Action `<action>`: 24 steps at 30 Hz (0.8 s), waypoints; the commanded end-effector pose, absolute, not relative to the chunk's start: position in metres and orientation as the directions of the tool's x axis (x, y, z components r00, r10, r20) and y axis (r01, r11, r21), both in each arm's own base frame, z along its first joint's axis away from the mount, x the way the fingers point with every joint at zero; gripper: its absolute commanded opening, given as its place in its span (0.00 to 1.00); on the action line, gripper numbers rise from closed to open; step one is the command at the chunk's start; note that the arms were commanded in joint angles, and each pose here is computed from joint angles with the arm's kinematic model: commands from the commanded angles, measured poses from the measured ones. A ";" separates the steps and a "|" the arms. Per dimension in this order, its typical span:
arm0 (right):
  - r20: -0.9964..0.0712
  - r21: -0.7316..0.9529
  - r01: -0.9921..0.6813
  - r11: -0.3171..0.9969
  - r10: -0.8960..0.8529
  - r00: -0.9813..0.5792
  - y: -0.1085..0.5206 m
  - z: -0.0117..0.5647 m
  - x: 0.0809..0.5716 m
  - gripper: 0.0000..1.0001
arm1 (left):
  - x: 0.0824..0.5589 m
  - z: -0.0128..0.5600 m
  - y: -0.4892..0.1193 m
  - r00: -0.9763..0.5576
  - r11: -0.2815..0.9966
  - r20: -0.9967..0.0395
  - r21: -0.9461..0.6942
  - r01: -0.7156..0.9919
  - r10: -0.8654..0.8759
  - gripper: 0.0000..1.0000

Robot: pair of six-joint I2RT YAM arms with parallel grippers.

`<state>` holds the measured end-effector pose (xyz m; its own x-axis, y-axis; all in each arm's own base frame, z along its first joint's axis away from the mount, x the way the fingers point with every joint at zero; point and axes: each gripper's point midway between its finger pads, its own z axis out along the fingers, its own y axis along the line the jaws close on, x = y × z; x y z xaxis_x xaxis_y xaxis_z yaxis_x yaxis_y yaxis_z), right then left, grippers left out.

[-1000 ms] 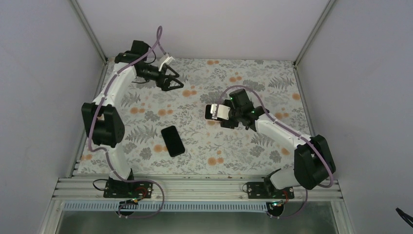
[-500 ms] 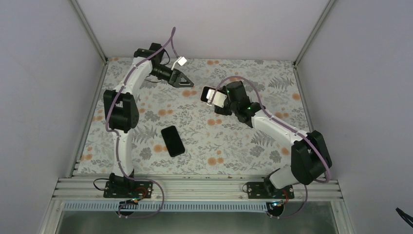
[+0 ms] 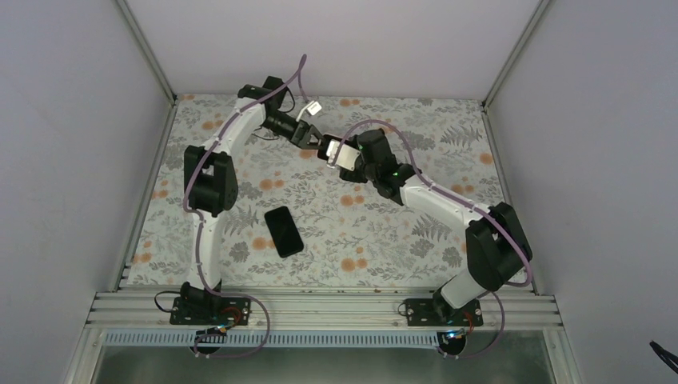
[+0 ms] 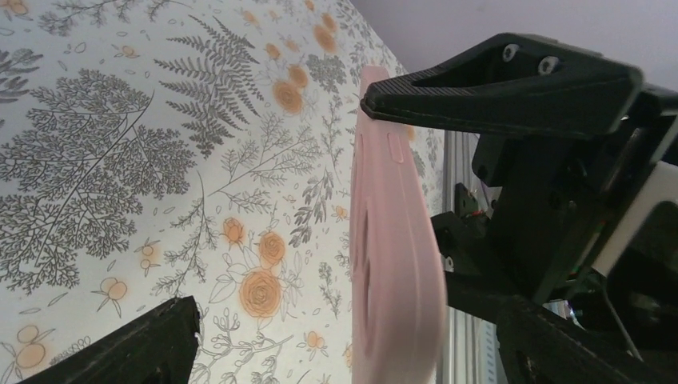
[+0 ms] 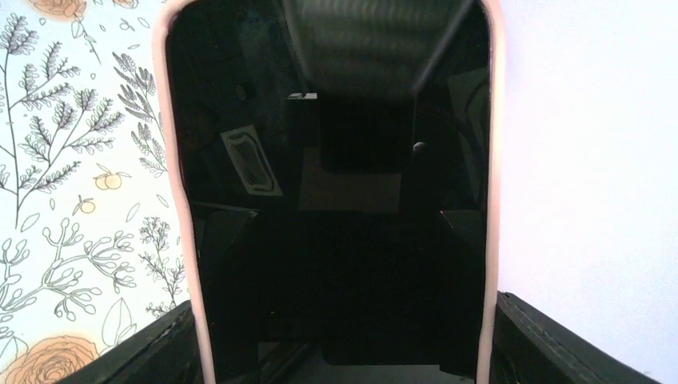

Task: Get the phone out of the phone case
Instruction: Pick up the phone at the center of the board.

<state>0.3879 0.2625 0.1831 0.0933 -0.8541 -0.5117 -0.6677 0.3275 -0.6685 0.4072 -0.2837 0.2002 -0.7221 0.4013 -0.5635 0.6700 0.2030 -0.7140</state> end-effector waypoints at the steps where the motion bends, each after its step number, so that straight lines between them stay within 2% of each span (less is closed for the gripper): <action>1: -0.581 -0.709 -0.578 0.403 -0.799 0.156 0.281 0.232 0.401 0.70 | 0.407 0.211 -0.292 -0.698 0.177 -0.592 -0.697 0.694 0.404 0.88; 9: -0.583 -0.712 -0.574 0.405 -0.796 0.161 0.284 0.231 0.404 0.69 | 0.398 0.220 -0.297 -0.685 0.121 -0.604 -0.707 0.696 0.407 0.57; 10: -0.583 -0.711 -0.573 0.407 -0.797 0.157 0.284 0.230 0.405 0.69 | 0.397 0.221 -0.298 -0.683 0.115 -0.605 -0.708 0.696 0.408 0.51; 13: -0.582 -0.711 -0.574 0.407 -0.799 0.154 0.284 0.228 0.406 0.70 | 0.392 0.225 -0.300 -0.681 0.089 -0.608 -0.716 0.692 0.407 0.21; 16: -0.582 -0.706 -0.584 0.401 -0.798 0.156 0.286 0.227 0.404 0.70 | 0.388 0.229 -0.303 -0.672 0.068 -0.617 -0.714 0.697 0.409 0.05; 20: -0.592 -0.682 -0.628 0.375 -0.787 0.173 0.290 0.228 0.395 0.78 | 0.385 0.233 -0.307 -0.659 0.057 -0.628 -0.704 0.708 0.415 0.02; 22: -0.593 -0.664 -0.659 0.354 -0.786 0.174 0.291 0.227 0.389 0.87 | 0.384 0.233 -0.307 -0.652 0.061 -0.631 -0.697 0.714 0.420 0.02; 24: -0.597 -0.637 -0.697 0.329 -0.782 0.177 0.292 0.229 0.379 0.99 | 0.384 0.234 -0.307 -0.644 0.068 -0.635 -0.687 0.723 0.427 0.02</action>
<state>0.3896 0.2783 0.1948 0.1164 -0.8333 -0.5404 -0.6744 0.3331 -0.6589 0.3998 -0.2926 0.2127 -0.6651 0.4349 -0.6070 0.7195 0.1556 -0.6768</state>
